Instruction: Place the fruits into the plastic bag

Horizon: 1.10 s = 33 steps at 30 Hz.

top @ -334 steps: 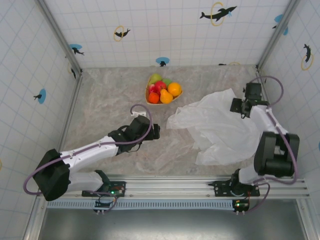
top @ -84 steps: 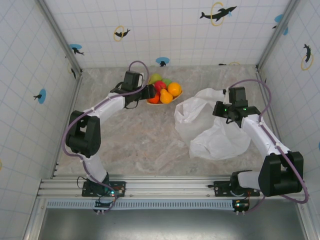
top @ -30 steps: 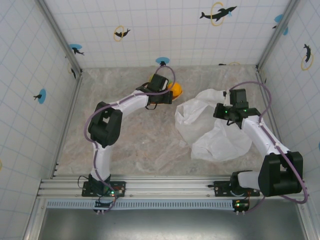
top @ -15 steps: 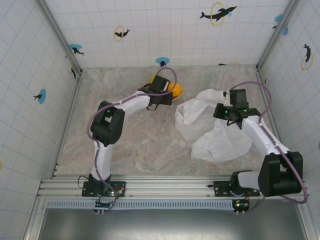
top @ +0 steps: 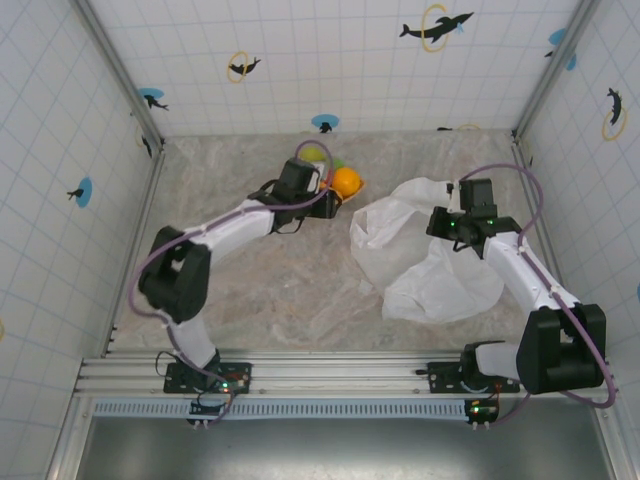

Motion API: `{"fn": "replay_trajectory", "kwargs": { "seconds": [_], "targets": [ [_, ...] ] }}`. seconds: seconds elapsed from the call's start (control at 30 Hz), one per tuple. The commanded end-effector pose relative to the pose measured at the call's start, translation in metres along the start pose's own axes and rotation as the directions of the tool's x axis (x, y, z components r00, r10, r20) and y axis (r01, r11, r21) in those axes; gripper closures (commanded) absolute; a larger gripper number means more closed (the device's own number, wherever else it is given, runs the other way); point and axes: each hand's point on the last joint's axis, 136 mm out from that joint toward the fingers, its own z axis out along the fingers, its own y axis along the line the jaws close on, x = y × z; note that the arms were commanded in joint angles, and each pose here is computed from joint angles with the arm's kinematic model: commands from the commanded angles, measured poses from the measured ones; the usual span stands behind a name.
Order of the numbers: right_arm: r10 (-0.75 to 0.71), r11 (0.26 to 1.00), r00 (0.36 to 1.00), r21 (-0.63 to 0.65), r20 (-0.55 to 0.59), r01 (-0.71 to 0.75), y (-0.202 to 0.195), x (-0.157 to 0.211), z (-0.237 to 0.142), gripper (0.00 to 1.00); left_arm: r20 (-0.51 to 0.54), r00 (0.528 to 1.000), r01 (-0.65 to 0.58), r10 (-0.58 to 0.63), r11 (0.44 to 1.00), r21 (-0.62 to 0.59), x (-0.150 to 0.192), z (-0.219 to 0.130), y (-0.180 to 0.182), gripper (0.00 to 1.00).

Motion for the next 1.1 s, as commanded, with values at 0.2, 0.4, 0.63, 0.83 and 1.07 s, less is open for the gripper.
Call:
{"fn": "replay_trajectory", "kwargs": {
  "seconds": [0.2, 0.4, 0.63, 0.83, 1.07],
  "targets": [
    [0.079, 0.993, 0.997, -0.085, 0.023, -0.077, 0.015, -0.01, -0.004, 1.0, 0.011, 0.985, -0.171, 0.174, 0.951, 0.259, 0.081, -0.064, -0.062, 0.51],
    [0.121, 0.986, 0.993, -0.114, -0.004, -0.12, 0.022, -0.013, -0.001, 0.99, -0.02, 0.921, -0.356, 0.388, 0.865, 0.354, 0.151, -0.064, -0.087, 0.54],
    [0.176, 0.971, 0.984, -0.161, -0.016, -0.176, 0.03, -0.013, -0.002, 0.98, -0.008, 0.86, -0.469, 0.51, 0.796, 0.382, 0.159, -0.018, -0.115, 0.54],
    [0.213, 0.953, 0.977, -0.217, -0.02, -0.212, 0.039, -0.012, -0.009, 0.98, 0.028, 0.81, -0.558, 0.586, 0.754, 0.345, 0.146, 0.022, -0.131, 0.54],
    [0.311, 0.883, 0.949, -0.352, -0.057, -0.31, 0.061, -0.004, -0.017, 0.98, 0.175, 0.861, -0.508, 0.477, 0.811, 0.292, 0.098, 0.04, -0.153, 0.53]
  ]
}}
